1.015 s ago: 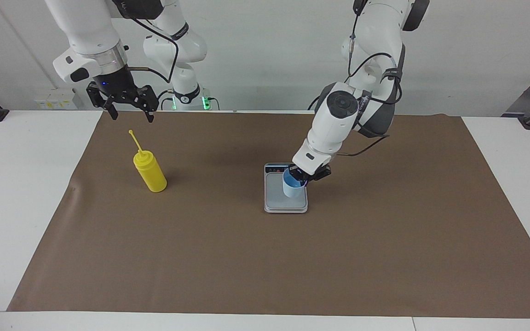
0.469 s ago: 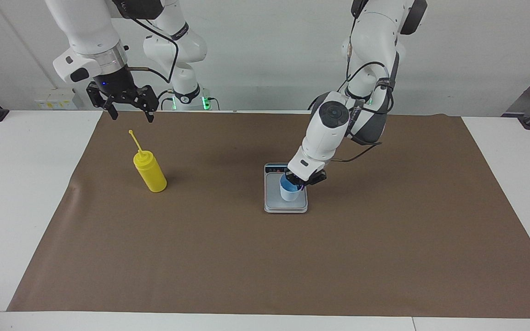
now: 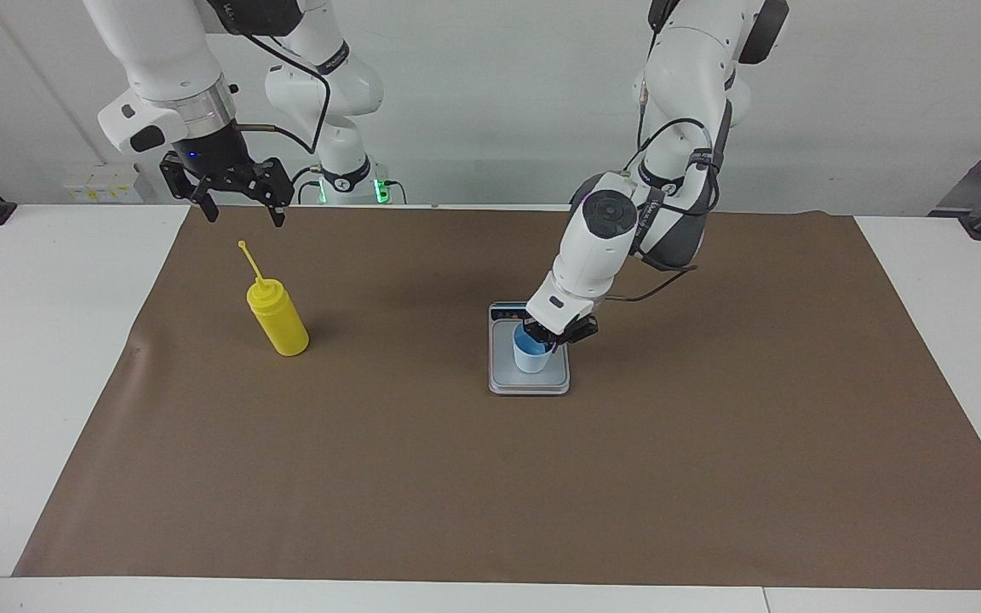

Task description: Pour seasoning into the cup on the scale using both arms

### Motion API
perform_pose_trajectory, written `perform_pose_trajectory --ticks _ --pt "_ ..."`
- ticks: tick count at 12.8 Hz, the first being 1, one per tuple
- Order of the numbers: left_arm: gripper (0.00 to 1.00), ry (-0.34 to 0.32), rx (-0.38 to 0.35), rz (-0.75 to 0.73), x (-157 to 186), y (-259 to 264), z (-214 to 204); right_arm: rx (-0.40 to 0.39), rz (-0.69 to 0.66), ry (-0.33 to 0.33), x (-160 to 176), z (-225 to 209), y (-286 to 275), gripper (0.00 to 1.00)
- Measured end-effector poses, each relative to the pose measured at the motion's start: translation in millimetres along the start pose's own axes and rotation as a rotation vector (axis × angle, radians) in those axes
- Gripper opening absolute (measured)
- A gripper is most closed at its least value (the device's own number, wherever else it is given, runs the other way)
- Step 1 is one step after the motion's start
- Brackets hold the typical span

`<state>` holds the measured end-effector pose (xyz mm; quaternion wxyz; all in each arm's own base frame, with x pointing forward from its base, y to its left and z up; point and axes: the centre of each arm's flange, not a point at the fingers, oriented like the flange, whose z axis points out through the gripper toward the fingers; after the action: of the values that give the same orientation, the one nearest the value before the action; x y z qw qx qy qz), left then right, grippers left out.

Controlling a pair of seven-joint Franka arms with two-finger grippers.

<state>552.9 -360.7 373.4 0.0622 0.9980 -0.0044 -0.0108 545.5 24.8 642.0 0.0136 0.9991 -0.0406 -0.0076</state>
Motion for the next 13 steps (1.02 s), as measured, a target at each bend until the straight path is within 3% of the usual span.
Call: perform_pose_trajectory --ticks 4,7,10,13 --pt "0.61 0.021 0.006 -0.008 5.8 -6.4 -7.0 0.000 0.000 0.000 0.0 0.0 0.0 1.00" --pt "0.97 0.068 0.025 -0.059 21.6 -43.3 -52.2 0.000 0.000 0.000 0.0 0.0 0.0 1.00" --pt "1.00 0.093 0.073 -0.082 24.1 -95.8 -116.0 0.000 0.000 0.000 0.0 0.0 0.0 1.00" --pt "1.00 0.072 0.105 -0.029 20.0 -153.3 -164.0 0.000 0.000 0.000 0.0 0.0 0.0 1.00"
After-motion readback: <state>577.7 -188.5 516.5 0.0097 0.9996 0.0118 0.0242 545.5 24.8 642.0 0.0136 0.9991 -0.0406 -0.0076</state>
